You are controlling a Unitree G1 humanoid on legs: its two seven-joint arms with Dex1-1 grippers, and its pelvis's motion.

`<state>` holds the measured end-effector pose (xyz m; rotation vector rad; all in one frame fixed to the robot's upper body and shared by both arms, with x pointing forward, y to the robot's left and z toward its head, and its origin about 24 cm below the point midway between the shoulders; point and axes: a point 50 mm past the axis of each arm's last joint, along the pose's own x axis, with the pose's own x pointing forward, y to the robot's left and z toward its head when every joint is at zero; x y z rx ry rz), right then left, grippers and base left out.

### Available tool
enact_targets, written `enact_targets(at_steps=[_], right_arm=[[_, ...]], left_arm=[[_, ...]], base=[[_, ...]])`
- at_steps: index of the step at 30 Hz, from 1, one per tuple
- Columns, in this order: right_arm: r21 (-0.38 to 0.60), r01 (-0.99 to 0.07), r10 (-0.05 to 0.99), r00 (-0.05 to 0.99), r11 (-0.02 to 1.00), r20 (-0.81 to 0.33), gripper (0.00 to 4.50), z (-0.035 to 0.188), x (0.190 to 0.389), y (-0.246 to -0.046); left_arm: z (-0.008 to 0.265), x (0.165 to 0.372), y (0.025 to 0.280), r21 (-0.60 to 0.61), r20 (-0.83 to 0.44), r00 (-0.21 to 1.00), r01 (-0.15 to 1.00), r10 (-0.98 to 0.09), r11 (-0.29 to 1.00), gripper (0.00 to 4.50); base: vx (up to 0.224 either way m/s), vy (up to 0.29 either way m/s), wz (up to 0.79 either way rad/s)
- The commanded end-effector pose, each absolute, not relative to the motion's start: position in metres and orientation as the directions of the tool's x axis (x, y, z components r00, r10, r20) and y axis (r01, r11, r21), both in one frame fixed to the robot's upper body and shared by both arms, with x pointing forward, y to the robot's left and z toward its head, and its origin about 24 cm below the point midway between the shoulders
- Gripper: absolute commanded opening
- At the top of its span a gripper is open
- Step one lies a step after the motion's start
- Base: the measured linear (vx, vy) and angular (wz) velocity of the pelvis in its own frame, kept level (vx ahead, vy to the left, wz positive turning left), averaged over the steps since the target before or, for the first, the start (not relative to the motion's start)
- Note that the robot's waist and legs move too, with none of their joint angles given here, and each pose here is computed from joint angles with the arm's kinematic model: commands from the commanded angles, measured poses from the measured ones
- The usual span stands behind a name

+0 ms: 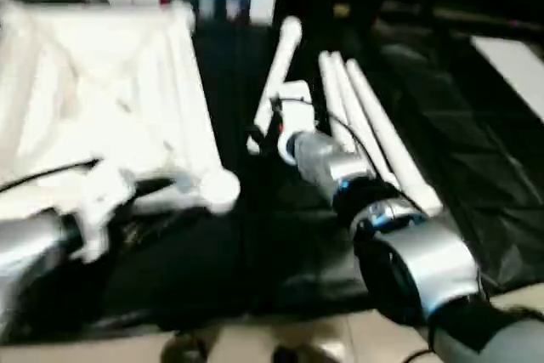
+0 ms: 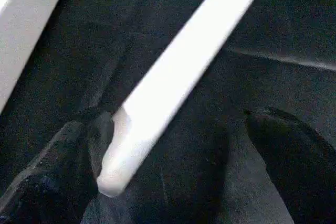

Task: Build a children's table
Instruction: Pick table leg

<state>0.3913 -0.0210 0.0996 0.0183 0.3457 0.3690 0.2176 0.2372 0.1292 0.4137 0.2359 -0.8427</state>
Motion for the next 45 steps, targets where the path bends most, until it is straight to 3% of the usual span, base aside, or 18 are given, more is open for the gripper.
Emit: enact_targets(at_steps=[1,7,16,23,29,45], right_arm=[[0.15,-0.341,0.372,0.86,0.928,-0.349,4.5,0.092,0.388,-0.021],[0.214,-0.365,0.419,0.846,0.906,-0.33,4.5,0.09,0.386,-0.015],[0.243,-0.307,0.377,0.862,0.92,-0.34,4.5,0.093,0.391,-0.028],[0.236,-0.319,0.385,0.861,0.918,-0.332,3.88,0.095,0.393,-0.032],[0.13,-0.336,0.36,0.861,0.933,-0.359,3.46,0.092,0.394,-0.039],[0.156,-0.276,0.316,0.861,0.949,-0.399,2.14,0.088,0.396,-0.055]], left_arm=[[0.14,0.212,0.234,0.281,-0.357,0.646,0.763,-0.675,0.582,3.94],[0.156,0.197,0.233,0.29,-0.378,0.653,0.757,-0.656,0.586,4.48],[0.158,0.196,0.228,0.297,-0.386,0.649,0.76,-0.656,0.578,4.48],[0.159,0.205,0.223,0.304,-0.386,0.641,0.767,-0.663,0.565,4.5],[0.156,0.21,0.215,0.291,-0.375,0.627,0.779,-0.683,0.555,4.5],[0.153,0.224,0.209,0.294,-0.339,0.637,0.771,-0.692,0.566,4.5]], base=[[0.0,0.0,0.0],[0.0,0.0,0.0],[0.0,0.0,0.0],[0.0,0.0,0.0],[0.0,0.0,0.0],[0.0,0.0,0.0]])
